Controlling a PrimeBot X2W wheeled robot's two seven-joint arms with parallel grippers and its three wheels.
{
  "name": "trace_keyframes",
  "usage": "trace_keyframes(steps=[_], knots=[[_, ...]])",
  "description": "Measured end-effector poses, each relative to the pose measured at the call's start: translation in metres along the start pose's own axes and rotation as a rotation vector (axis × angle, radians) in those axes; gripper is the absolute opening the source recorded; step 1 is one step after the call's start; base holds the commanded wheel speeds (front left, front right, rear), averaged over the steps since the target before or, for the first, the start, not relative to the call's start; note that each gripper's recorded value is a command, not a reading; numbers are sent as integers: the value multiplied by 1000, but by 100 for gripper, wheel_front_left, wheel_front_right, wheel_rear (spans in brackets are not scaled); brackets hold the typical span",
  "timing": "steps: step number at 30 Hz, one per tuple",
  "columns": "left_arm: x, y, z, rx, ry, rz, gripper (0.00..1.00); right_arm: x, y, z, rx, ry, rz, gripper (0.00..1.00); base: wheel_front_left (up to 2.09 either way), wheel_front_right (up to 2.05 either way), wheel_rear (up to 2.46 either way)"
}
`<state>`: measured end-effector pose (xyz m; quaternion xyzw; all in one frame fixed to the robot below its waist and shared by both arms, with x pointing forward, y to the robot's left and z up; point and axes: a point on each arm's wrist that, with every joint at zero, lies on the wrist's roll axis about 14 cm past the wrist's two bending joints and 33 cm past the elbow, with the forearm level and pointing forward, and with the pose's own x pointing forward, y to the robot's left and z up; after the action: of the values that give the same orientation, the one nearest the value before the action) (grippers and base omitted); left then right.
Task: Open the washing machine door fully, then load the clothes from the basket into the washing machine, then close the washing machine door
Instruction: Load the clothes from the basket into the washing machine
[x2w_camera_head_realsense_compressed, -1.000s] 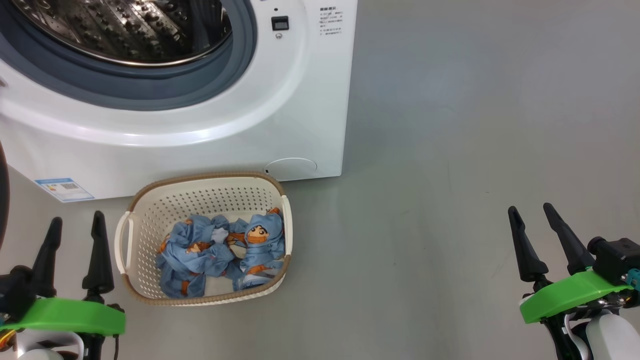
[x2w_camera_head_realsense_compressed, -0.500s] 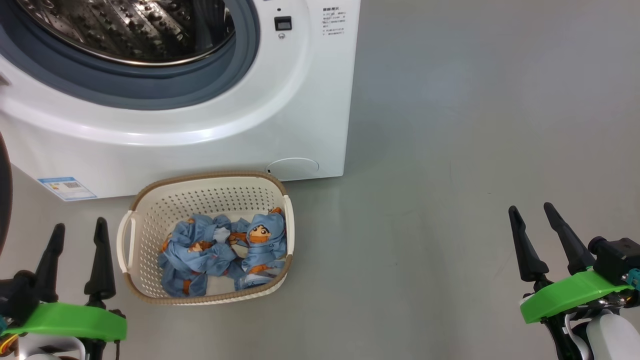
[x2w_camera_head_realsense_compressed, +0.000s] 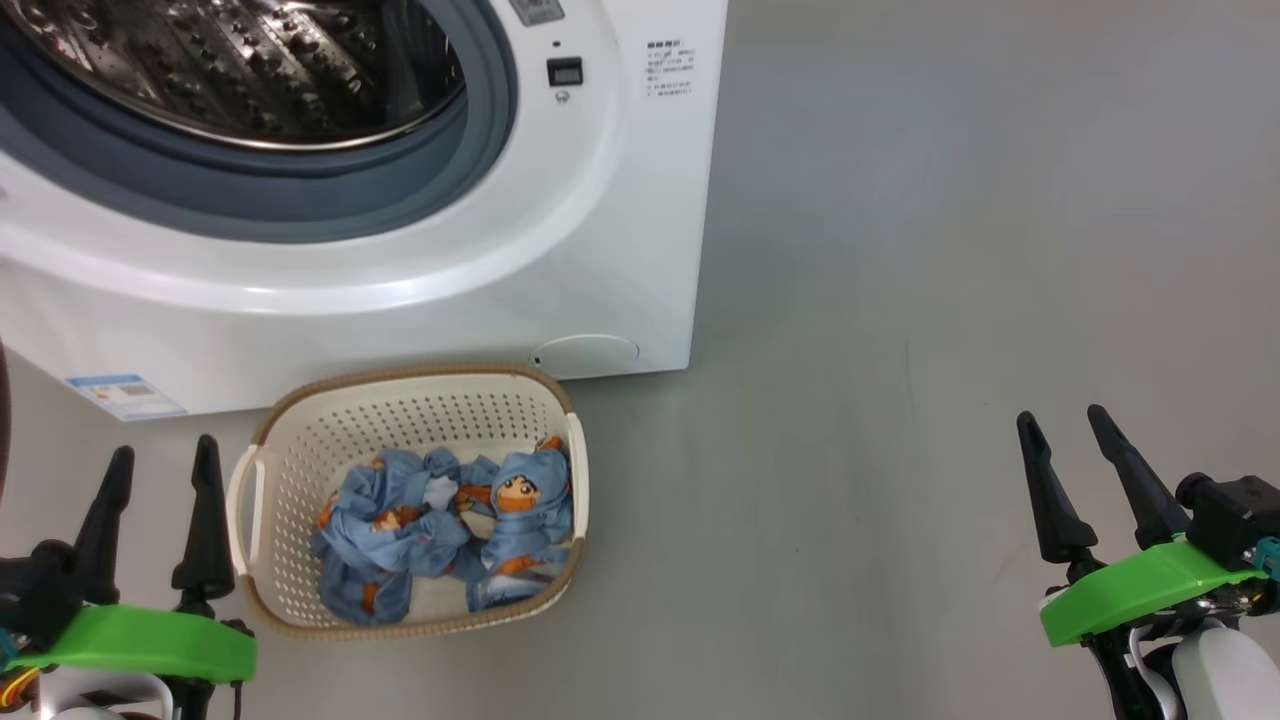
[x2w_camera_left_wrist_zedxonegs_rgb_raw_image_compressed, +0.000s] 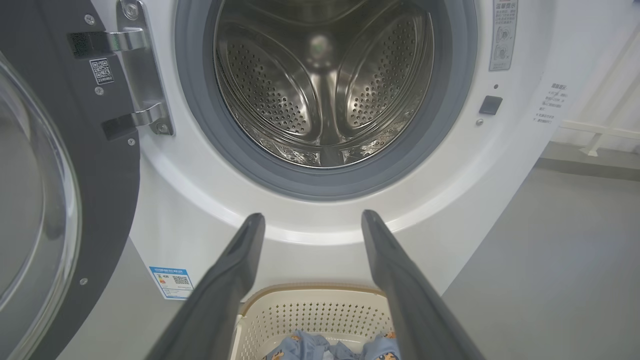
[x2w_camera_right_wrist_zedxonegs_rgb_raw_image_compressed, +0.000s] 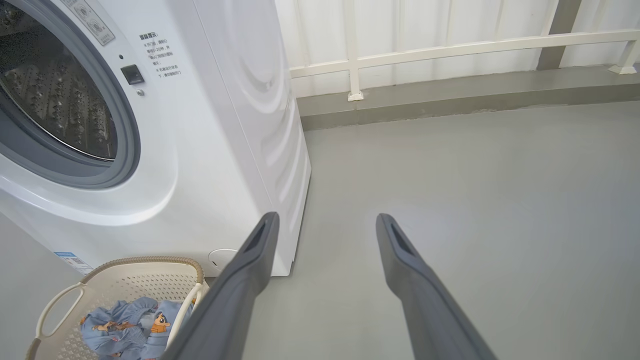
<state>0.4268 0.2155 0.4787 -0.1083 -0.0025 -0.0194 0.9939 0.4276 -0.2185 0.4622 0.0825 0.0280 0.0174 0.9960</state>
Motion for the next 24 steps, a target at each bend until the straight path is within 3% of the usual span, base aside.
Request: trace_keyframes(steps=[10, 24], knots=[[-1, 7, -1, -20, -1, 30, 100, 2, 3, -3, 0, 7, 9, 100, 98, -98, 0], [-2, 10, -10, -28, 23, 46, 100, 6, 6, -8, 1, 18, 17, 100, 6, -6, 0]])
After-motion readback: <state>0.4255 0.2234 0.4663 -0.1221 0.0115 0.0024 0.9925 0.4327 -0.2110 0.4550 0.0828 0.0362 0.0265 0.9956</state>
